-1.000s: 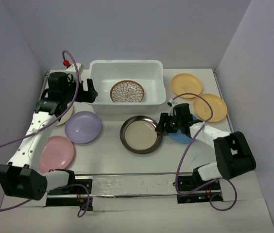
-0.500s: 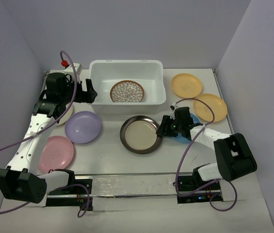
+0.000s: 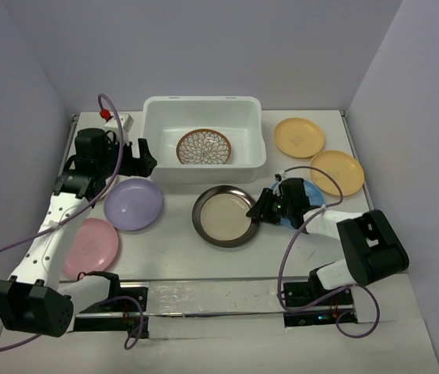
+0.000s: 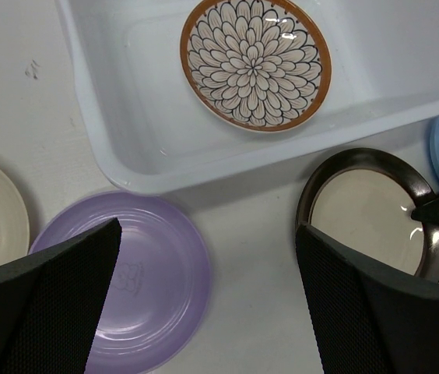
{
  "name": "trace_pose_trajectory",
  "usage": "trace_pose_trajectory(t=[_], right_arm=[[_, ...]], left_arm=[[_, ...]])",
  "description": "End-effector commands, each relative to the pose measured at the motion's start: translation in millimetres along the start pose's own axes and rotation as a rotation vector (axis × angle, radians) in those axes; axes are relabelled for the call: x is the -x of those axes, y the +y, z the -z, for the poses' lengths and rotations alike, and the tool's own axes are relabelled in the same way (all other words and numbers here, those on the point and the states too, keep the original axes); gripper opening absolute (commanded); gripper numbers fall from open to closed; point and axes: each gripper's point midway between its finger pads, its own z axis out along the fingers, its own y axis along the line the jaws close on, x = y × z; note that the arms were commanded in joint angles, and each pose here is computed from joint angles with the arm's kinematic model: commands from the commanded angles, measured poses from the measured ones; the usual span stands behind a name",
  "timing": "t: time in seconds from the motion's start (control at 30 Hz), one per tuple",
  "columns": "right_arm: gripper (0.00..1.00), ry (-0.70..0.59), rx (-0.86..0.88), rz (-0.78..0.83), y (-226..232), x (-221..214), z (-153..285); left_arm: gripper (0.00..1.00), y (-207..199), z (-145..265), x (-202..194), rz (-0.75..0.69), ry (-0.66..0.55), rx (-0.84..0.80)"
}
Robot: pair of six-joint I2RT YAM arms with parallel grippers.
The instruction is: Place the plates into the plastic bin on the countertop
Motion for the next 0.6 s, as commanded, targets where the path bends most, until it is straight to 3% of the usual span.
trace_pose_trajectory(t=[0.0, 0.17, 0.3, 0.57], right_arm=[[0.45, -0.007, 0.084, -0.005, 11.7, 3.0, -10.9], [0.25, 0.016, 0.107, 0.001, 7.6, -1.5, -22.1], [0.02, 0.021, 0.138, 0.017, 15.7, -2.3, -14.1], [0.0, -0.001, 0.258, 0.164, 57.0, -4.2, 38.9]], left_arm=[[0.99, -4.3, 10.8, 17.4, 0.007, -0.08, -0.012], [0.99, -3.5, 13.6, 20.9, -0.002, -0.082, -0.004], [0.99, -2.1, 13.3, 24.0, -0.014, -0.083, 0.001], [0.99, 3.1, 11.1, 29.2, -0.001, -0.09, 0.021]])
